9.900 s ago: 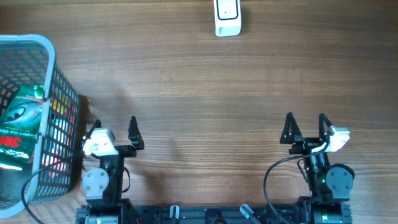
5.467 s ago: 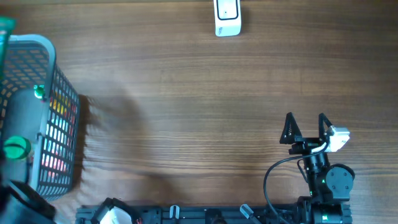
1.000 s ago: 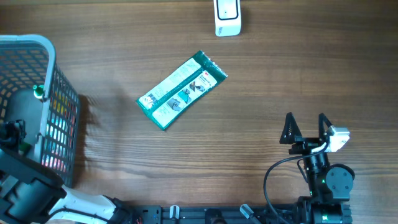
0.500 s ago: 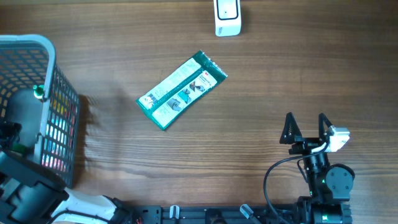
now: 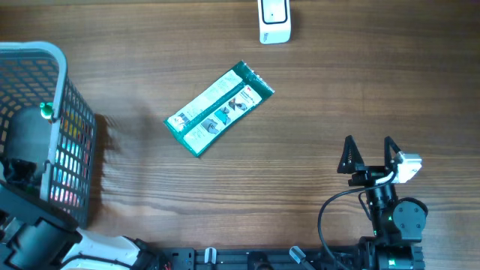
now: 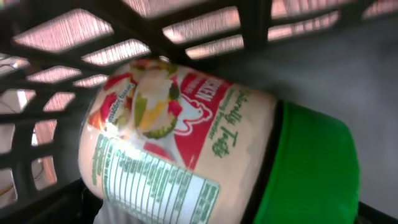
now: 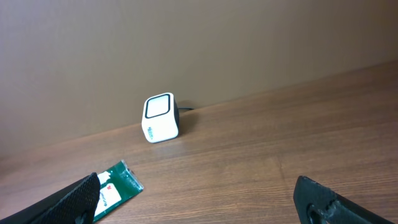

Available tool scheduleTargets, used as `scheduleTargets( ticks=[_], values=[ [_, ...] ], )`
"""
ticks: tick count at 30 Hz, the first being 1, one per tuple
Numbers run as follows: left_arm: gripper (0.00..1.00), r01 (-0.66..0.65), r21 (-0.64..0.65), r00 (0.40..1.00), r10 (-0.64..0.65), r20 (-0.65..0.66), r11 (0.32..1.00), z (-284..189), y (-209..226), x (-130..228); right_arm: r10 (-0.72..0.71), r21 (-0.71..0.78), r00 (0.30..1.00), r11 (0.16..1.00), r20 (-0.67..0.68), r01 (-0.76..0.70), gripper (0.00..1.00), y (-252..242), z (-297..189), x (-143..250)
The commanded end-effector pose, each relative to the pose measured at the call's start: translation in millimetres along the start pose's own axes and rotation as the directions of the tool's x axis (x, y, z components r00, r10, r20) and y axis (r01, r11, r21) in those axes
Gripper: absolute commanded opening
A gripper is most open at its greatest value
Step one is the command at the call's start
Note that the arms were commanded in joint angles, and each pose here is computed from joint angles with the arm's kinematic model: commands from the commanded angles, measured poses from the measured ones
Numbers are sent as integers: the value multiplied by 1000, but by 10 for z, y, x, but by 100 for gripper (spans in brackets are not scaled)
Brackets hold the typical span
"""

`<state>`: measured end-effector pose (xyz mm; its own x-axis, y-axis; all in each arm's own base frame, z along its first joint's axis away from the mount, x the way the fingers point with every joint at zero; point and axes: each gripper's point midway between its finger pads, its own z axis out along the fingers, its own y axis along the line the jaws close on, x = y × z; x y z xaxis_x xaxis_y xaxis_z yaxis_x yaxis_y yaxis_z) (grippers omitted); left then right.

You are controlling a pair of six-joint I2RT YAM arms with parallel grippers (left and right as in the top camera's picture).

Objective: Scan the item barcode
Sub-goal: 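Reach left gripper into basket and grasp green-capped jar, then place green-capped jar on table beside gloves pack with left gripper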

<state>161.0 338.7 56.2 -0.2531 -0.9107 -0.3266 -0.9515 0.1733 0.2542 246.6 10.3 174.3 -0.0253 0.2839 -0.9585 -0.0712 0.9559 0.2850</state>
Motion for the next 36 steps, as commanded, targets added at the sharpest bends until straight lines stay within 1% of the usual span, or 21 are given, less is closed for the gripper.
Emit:
scheduleTargets(
  ticks=[1,6,10,13,14,16,19,21,22,24,26,28,29,30,31,32,33,35,36],
  values=[
    [100,27,3,999,-27,46,1000,-8,42,-109,-13,-7,1000,1000,10,13,100,17,-4,-20],
    [100,41,10,997,-42,67,999,20,31,-174,-13,-7,1000,1000,10,13,100,17,-4,-20],
    [100,25,52,1000,-26,12,998,162,-97,-74,-13,-7,1000,1000,10,13,100,17,-4,-20],
    [92,25,64,1000,-25,5,998,161,-117,-63,-13,-7,1000,1000,10,13,100,17,-4,-20],
    [85,25,65,1000,-26,8,998,160,-119,-69,-13,-7,1000,1000,10,13,100,17,-4,-20],
    [76,27,67,1000,-28,12,997,159,-124,-80,-13,-7,1000,1000,10,13,100,17,-4,-20],
    [68,32,74,999,-34,33,997,88,-122,-141,-13,-7,1000,1000,10,13,100,17,-4,-20],
    [66,38,95,996,-46,80,995,-95,-126,-250,-13,-7,1000,1000,10,13,100,17,-4,-20],
    [67,38,124,991,-54,125,992,-299,-150,-340,-13,-7,1000,1000,10,13,100,17,-4,-20],
    [68,32,202,978,-72,194,979,-660,-221,-466,-13,-7,1000,1000,10,13,100,17,-4,-20],
    [69,12,304,955,-100,278,953,-1129,-293,-569,-13,-7,1000,1000,10,13,100,17,-4,-20],
    [70,-29,443,907,-162,388,896,-1852,-324,-614,-13,-7,1000,1000,10,13,100,17,-4,-20],
    [70,-27,512,880,-222,419,859,-2191,-297,-603,-13,-7,1000,1000,10,13,100,17,-4,-20],
    [71,-66,593,855,-262,448,802,-2549,-310,-553,-13,-7,1000,1000,10,13,100,17,-4,-20],
    [71,-146,683,833,-283,475,716,-2963,-358,-426,-13,-7,1000,1000,10,13,100,17,-4,-20],
    [71,-242,765,817,-299,492,597,-3424,-412,-212,-13,-7,1000,1000,10,13,100,17,-4,-20],
    [74,-277,798,815,-309,490,536,-3628,-434,-92,-13,-7,1000,1000,10,13,100,17,-4,-20],
    [74,-405,832,814,-265,517,379,-4063,-527,286,-13,-7,1000,1000,10,13,100,17,-4,-20],
    [74,-476,837,818,-214,534,270,-4294,-605,584,-13,-7,1000,1000,10,13,100,17,-4,-20]
  ],
)
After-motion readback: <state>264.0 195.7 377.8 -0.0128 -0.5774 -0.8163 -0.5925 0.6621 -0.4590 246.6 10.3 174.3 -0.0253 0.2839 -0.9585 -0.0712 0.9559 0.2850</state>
